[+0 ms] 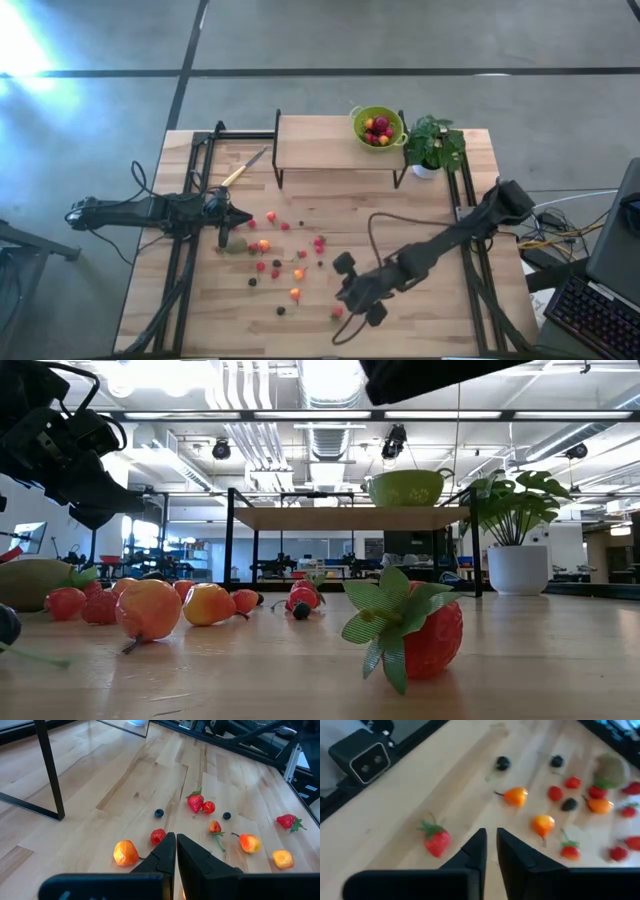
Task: Build produce basket
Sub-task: Put the strawberry into the green basket
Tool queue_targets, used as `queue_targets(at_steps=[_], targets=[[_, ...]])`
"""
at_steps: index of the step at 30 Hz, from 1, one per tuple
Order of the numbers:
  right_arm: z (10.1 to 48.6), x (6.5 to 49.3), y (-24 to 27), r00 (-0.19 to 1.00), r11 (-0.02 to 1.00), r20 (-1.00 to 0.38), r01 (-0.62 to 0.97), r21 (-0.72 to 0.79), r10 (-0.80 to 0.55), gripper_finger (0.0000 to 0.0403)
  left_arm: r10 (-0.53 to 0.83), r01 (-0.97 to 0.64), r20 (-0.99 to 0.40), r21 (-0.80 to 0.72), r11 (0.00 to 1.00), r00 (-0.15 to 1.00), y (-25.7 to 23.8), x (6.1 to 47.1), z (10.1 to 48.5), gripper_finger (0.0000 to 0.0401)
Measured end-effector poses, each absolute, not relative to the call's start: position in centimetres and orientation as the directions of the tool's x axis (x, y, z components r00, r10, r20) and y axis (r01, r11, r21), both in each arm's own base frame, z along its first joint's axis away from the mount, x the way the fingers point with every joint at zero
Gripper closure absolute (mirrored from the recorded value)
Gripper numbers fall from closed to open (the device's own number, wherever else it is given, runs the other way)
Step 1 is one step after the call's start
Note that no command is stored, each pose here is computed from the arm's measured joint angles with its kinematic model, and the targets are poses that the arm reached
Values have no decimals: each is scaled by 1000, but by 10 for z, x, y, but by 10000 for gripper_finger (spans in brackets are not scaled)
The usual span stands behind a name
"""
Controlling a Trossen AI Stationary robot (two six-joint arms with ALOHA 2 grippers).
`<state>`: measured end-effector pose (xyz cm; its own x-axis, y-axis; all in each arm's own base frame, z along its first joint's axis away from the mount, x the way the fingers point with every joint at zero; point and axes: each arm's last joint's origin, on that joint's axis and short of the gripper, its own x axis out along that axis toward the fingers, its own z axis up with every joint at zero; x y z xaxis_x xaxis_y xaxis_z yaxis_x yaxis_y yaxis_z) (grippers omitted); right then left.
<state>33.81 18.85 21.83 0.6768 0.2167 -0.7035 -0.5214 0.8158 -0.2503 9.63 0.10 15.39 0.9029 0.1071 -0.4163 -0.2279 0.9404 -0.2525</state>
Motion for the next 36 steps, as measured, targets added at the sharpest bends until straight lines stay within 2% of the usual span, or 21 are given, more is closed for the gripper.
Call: queue_targets(at_steps=[10,18,25,29,36], targets=[[197,360,230,643,763,-726,-589,-266,243,271,107,-228,-416,-252,940,903,1,96,154,380],[170,373,248,568,731,-798,-629,-265,199,237,107,-228,-417,-253,940,903,1,96,154,380],[155,374,253,538,731,-823,-634,-252,183,244,107,-228,-416,-252,940,903,1,96,154,380],[155,374,253,535,767,-824,-603,-219,185,267,107,-228,-416,-252,940,903,1,96,154,380],[141,374,253,513,772,-842,-600,-209,170,314,107,-228,-417,-252,940,903,1,96,154,380]])
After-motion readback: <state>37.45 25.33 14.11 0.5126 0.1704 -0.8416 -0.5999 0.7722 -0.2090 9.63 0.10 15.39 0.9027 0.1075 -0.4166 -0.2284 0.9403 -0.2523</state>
